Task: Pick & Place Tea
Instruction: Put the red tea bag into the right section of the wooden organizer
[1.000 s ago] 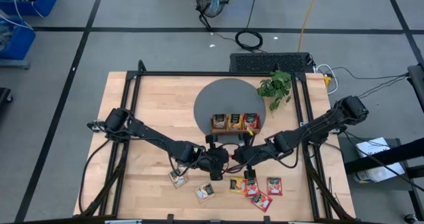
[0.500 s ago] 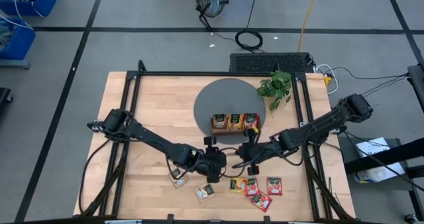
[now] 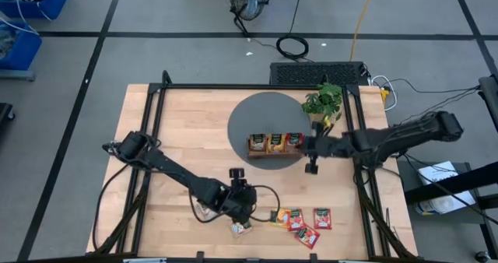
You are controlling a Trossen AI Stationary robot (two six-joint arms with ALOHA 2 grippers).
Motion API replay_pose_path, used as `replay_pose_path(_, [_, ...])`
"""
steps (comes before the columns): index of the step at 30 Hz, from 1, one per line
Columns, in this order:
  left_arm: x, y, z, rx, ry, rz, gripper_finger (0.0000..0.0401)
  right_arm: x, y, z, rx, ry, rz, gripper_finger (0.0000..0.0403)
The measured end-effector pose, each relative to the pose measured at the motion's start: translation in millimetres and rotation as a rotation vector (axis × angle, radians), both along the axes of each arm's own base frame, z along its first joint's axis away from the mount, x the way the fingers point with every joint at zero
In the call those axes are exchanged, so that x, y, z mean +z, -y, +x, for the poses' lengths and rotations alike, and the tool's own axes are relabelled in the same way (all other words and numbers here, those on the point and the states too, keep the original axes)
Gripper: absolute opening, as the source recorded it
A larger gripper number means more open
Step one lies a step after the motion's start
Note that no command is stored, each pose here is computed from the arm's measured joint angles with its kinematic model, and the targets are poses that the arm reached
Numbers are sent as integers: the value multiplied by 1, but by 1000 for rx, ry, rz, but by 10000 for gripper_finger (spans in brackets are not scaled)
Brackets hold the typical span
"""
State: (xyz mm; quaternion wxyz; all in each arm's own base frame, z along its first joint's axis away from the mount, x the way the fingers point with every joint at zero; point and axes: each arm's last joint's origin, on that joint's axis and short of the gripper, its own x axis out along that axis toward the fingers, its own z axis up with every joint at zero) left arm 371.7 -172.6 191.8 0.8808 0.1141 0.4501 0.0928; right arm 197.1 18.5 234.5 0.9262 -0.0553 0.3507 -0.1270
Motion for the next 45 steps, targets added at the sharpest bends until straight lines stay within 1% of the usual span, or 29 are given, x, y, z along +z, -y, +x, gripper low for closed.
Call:
replay_pose_path(2, [0, 2, -1, -3, 2, 2, 175, 0, 10, -2, -13, -25, 17, 0])
replay_pose_path(6, [0, 1, 0, 10, 7, 0, 175, -6, 22, -1, -5, -77, 84, 0])
replay_pose_path(10, [-1, 1, -1, 16, 9, -3, 175, -14, 30, 5, -42, -118, 85, 0])
replay_pose_path(17, [-9, 0, -6, 37, -11, -5, 175, -29, 34, 13, -65, -192, 87, 0])
replay_pose_path(22, [-16, -2, -10, 51, -26, -5, 175, -35, 36, 17, -96, -210, 103, 0])
replay_pose_path(28, [-16, -2, -9, 51, -22, -6, 175, -39, 37, 19, -116, -230, 119, 0])
replay_pose_path(38, [-16, -1, -8, 47, -5, -13, 175, -39, 37, 18, -178, -213, 175, 0])
replay_pose_path(42, [-16, -1, -8, 46, -6, -12, 175, -40, 36, 18, -165, -217, 173, 2])
replay_pose_path(45, [-16, -1, -8, 45, -6, -11, 175, -40, 35, 18, -100, -244, 177, 15])
